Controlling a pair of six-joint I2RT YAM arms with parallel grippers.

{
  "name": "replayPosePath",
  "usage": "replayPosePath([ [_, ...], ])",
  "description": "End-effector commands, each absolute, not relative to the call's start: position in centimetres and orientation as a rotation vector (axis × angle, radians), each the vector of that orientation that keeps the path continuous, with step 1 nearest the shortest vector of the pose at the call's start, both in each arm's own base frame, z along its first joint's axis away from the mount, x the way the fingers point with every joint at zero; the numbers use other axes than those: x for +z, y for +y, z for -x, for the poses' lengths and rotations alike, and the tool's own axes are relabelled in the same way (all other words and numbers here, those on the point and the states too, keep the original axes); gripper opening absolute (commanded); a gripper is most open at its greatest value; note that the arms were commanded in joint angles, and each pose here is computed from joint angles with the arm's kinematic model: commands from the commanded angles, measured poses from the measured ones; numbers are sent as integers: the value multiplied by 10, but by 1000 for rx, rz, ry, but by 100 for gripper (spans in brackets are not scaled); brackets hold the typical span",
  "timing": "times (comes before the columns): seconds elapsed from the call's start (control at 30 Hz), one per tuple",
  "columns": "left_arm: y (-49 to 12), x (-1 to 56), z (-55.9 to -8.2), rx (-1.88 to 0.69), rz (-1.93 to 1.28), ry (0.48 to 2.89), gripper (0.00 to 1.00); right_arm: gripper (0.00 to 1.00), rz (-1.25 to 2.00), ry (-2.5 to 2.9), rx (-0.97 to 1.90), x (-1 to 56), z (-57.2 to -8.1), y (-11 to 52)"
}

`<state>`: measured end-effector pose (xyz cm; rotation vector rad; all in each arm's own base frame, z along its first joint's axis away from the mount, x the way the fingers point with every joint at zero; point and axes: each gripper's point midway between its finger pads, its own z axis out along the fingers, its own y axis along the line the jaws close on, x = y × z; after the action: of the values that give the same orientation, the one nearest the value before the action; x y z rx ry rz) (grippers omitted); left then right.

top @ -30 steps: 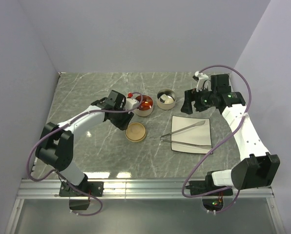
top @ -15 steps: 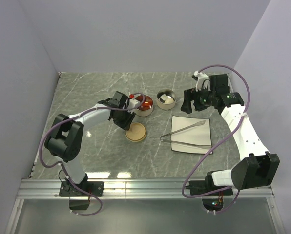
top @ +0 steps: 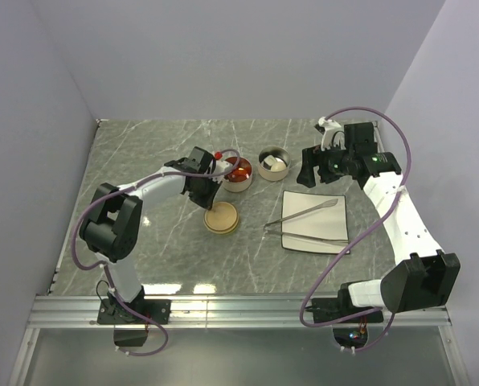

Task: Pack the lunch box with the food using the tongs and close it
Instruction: Pick up the lid of the lunch box with the left arm, then pass the lid of the lunch box from the left arm to the right

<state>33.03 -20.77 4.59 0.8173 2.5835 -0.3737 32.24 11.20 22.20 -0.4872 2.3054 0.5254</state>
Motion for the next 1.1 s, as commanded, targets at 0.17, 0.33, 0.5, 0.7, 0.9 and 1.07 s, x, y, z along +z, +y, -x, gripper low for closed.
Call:
replayPosePath([
  [0.17, -217, 75, -328, -451, -839, 2557, 0, 86, 580, 2163, 536, 248, -331, 126],
  [0.33, -233, 106, -312, -634, -916, 2525, 0, 87, 712, 2052, 501, 256, -327, 130],
  [0.5, -255, 141, -274, -954, -1072, 2441, 0, 88, 1002, 1787, 346, 284, -306, 129],
  [0.7, -271, 174, -242, -1259, -1148, 2341, 0, 86, 1358, 1206, 263, 318, -243, 154],
  [0.9, -277, 198, -218, -1477, -1210, 2248, 0, 75, 1564, 824, 275, 284, -185, 197],
  [1.07, -280, 205, -211, -1566, -1225, 2202, 0, 68, 1679, 623, 326, 268, -147, 237],
])
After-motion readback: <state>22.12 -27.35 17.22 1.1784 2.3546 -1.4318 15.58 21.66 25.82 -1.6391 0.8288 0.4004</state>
